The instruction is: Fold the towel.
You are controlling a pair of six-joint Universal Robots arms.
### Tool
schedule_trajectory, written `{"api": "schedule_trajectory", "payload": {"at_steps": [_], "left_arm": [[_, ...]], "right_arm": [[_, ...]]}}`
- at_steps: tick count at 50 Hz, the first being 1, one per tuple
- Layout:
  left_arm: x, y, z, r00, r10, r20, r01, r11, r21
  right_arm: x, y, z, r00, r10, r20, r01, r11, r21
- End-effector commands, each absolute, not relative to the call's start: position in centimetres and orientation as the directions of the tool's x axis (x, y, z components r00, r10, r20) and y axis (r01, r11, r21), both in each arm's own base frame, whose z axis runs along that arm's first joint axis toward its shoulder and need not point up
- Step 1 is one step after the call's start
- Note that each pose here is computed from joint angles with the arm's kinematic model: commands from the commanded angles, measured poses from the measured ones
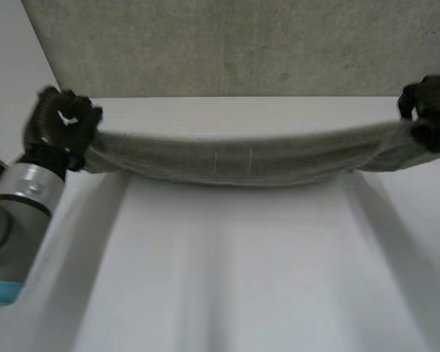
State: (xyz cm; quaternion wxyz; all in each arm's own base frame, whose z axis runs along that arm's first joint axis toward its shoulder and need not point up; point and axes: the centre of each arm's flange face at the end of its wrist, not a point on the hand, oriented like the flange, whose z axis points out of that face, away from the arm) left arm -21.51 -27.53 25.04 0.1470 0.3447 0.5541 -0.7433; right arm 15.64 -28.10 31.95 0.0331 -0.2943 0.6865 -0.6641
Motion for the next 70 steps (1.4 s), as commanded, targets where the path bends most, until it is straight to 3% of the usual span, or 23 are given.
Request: {"api": "schedule_trajectory", "payload": {"at_steps": [1, 5, 6, 9, 12, 17, 23, 29, 34, 36, 37, 39, 40, 42, 48, 50, 53, 55, 56, 61, 65, 70], "left_arm": [[-20.7, -25.4, 30.3, -0.712, 0.111, -0.693, 0.593, -0.434, -0.678], [-20.9, -25.1, 30.2, -0.691, 0.190, -0.697, 0.593, -0.403, -0.697], [-21.0, -25.4, 28.7, -0.676, 0.245, -0.695, 0.601, -0.362, -0.712], [-21.1, -25.8, 27.1, -0.660, 0.298, -0.690, 0.616, -0.312, -0.724], [-21.5, -26.4, 23.0, -0.629, 0.420, -0.654, 0.644, -0.190, -0.741], [-21.6, -27.5, 20.5, -0.619, 0.470, -0.629, 0.658, -0.127, -0.742], [-22.2, -29.9, 18.2, -0.614, 0.494, -0.616, 0.670, -0.087, -0.737], [-23.3, -32.6, 17.9, -0.613, 0.483, -0.626, 0.664, -0.114, -0.739], [-25.0, -35.9, 20.9, -0.645, 0.376, -0.666, 0.643, -0.204, -0.738], [-25.8, -37.5, 24.9, -0.708, 0.241, -0.664, 0.604, -0.280, -0.746], [-25.8, -37.5, 25.0, -0.709, 0.240, -0.664, 0.604, -0.280, -0.746], [-26.3, -37.9, 29.6, -0.803, 0.105, -0.587, 0.502, -0.413, -0.760], [-26.3, -37.9, 29.6, -0.803, 0.104, -0.586, 0.501, -0.413, -0.760], [-25.4, -36.2, 35.2, -0.889, 0.044, -0.456, 0.357, -0.557, -0.750], [-24.7, -34.1, 37.2, -0.925, 0.089, -0.369, 0.242, -0.611, -0.754], [-24.6, -33.9, 35.2, -0.913, 0.124, -0.389, 0.260, -0.558, -0.788], [-24.5, -33.8, 33.5, -0.905, 0.145, -0.401, 0.278, -0.512, -0.813], [-24.4, -32.9, 30.0, -0.886, 0.203, -0.417, 0.304, -0.426, -0.852], [-24.4, -32.9, 30.0, -0.886, 0.203, -0.418, 0.304, -0.426, -0.852], [-23.2, -30.3, 23.0, -0.826, 0.356, -0.437, 0.358, -0.268, -0.894], [-22.1, -29.3, 20.0, -0.797, 0.407, -0.447, 0.403, -0.195, -0.894], [-21.0, -27.7, 16.9, -0.743, 0.453, -0.493, 0.490, -0.134, -0.861]], "right_arm": [[15.4, -26.6, 37.3, -0.818, -0.406, 0.408, -0.371, -0.170, -0.913], [14.8, -27.1, 37.5, -0.815, -0.411, 0.409, -0.392, -0.130, -0.911], [14.7, -27.9, 36.3, -0.807, -0.433, 0.402, -0.406, -0.087, -0.910], [14.8, -28.5, 35.0, -0.792, -0.460, 0.401, -0.429, -0.049, -0.902], [15.7, -29.2, 31.8, -0.728, -0.539, 0.423, -0.515, 0.024, -0.857], [16.3, -30.1, 28.8, -0.711, -0.601, 0.366, -0.524, 0.105, -0.845], [16.2, -32.3, 25.6, -0.722, -0.608, 0.331, -0.535, 0.185, -0.825], [18.3, -34.0, 23.9, -0.694, -0.617, 0.371, -0.563, 0.143, -0.814], [19.4, -37.2, 25.8, -0.725, -0.480, 0.495, -0.574, 0.023, -0.818], [20.4, -38.9, 28.8, -0.774, -0.339, 0.535, -0.519, -0.147, -0.842], [20.5, -38.9, 28.8, -0.774, -0.338, 0.535, -0.518, -0.148, -0.842], [21.0, -38.4, 34.3, -0.841, -0.205, 0.500, -0.404, -0.375, -0.834], [21.0, -38.4, 34.4, -0.842, -0.205, 0.500, -0.404, -0.376, -0.834], [20.7, -35.6, 39.4, -0.887, -0.162, 0.433, -0.296, -0.520, -0.801], [20.8, -34.1, 39.5, -0.876, -0.250, 0.413, -0.250, -0.497, -0.831], [20.9, -33.7, 37.7, -0.845, -0.339, 0.414, -0.259, -0.417, -0.871], [21.0, -33.4, 36.7, -0.828, -0.385, 0.407, -0.267, -0.368, -0.891], [21.1, -32.6, 34.2, -0.800, -0.450, 0.397, -0.302, -0.270, -0.914], [21.1, -32.6, 34.2, -0.800, -0.450, 0.397, -0.302, -0.270, -0.914], [21.0, -31.2, 28.3, -0.731, -0.523, 0.438, -0.436, -0.135, -0.890], [20.8, -30.0, 25.3, -0.699, -0.564, 0.439, -0.486, -0.077, -0.871], [20.3, -28.3, 21.8, -0.663, -0.616, 0.426, -0.540, -0.001, -0.842]]}}
